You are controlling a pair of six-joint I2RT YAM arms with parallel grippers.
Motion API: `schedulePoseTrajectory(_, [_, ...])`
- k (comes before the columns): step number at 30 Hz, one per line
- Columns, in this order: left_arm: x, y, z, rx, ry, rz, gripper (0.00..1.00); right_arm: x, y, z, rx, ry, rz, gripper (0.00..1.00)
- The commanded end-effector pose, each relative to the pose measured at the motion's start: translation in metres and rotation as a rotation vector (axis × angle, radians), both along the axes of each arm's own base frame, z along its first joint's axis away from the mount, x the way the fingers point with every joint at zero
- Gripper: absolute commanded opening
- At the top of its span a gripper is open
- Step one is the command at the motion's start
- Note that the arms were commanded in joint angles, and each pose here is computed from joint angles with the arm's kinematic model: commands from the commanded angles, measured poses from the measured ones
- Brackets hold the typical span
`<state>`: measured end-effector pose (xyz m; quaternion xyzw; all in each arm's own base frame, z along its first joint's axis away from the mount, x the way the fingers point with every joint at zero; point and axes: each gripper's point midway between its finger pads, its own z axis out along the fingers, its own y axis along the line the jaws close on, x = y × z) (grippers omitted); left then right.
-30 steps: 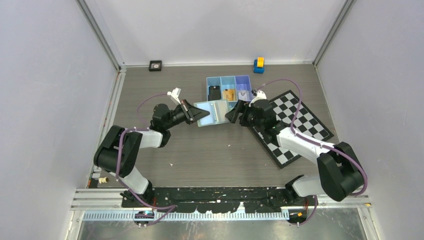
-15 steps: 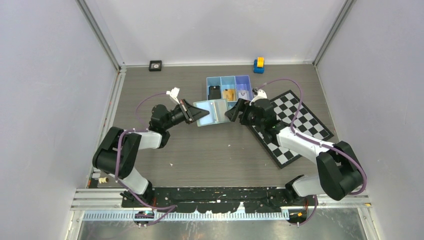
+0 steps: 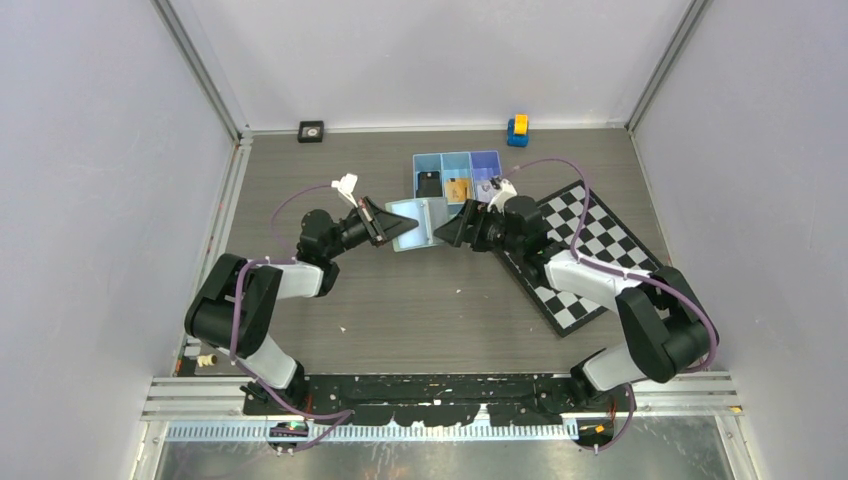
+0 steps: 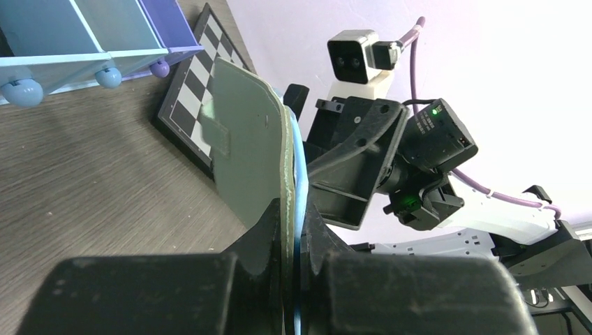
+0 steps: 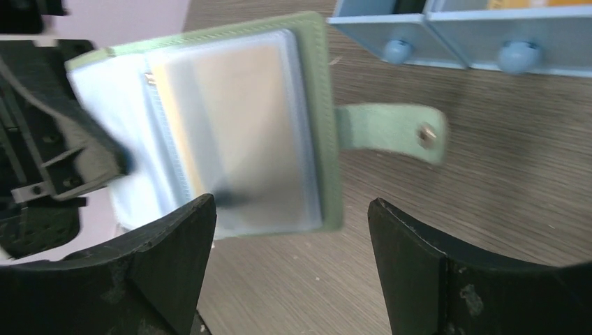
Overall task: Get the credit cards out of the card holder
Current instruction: Remove the credit card from the card holder.
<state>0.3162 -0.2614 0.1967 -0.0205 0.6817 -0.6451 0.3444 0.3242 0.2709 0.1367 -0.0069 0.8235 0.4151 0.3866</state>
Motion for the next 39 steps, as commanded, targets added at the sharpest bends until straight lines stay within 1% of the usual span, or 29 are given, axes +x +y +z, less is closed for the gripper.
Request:
schedulePoseTrajectory(1, [-0.007,-0.001,0.029,-0.046,-0.116,-0.028,0.00,-0.006,0.024,0.043,0.155,-0.105,0.124,0.84])
schedulePoseTrajectory(5, [-0.007,-0.001,0.031,-0.051,-0.120,-0.028,0.00,-0.009,0.026,0.052,0.193,-0.125,0.137,0.84])
schedulePoseTrajectory(10, [-0.007,0.000,0.031,-0.052,-0.122,-0.023,0.00,-0.004,0.008,0.054,0.183,-0.141,0.049,0.86])
schedulePoseTrajectory(13, [-0.007,0.000,0.030,-0.054,-0.118,-0.024,0.00,-0.004,0.001,0.064,0.244,-0.159,0.039,0.85])
schedulePoseTrajectory(15, [-0.007,0.000,0.030,-0.057,-0.118,-0.024,0.00,-0.005,-0.002,0.072,0.286,-0.167,0.048,0.81])
schedulePoseTrajectory(19, [-0.007,0.000,0.031,-0.057,-0.120,-0.022,0.00,-0.010,-0.003,0.083,0.339,-0.196,0.076,0.68])
schedulePoseTrajectory(23, [-0.005,0.001,0.027,-0.049,-0.105,-0.012,0.00,-0.013,-0.002,0.088,0.354,-0.214,0.090,0.50])
schedulePoseTrajectory(25, [-0.004,0.001,0.025,-0.041,-0.100,-0.007,0.00,-0.015,-0.001,0.091,0.368,-0.224,0.100,0.42])
schedulePoseTrajectory(30, [-0.005,0.001,0.026,-0.042,-0.105,-0.013,0.00,-0.016,-0.001,0.092,0.375,-0.225,0.109,0.34])
schedulePoseTrajectory(39, [-0.008,-0.005,0.029,-0.042,-0.115,-0.040,0.00,-0.018,0.005,0.093,0.370,-0.224,0.146,0.33])
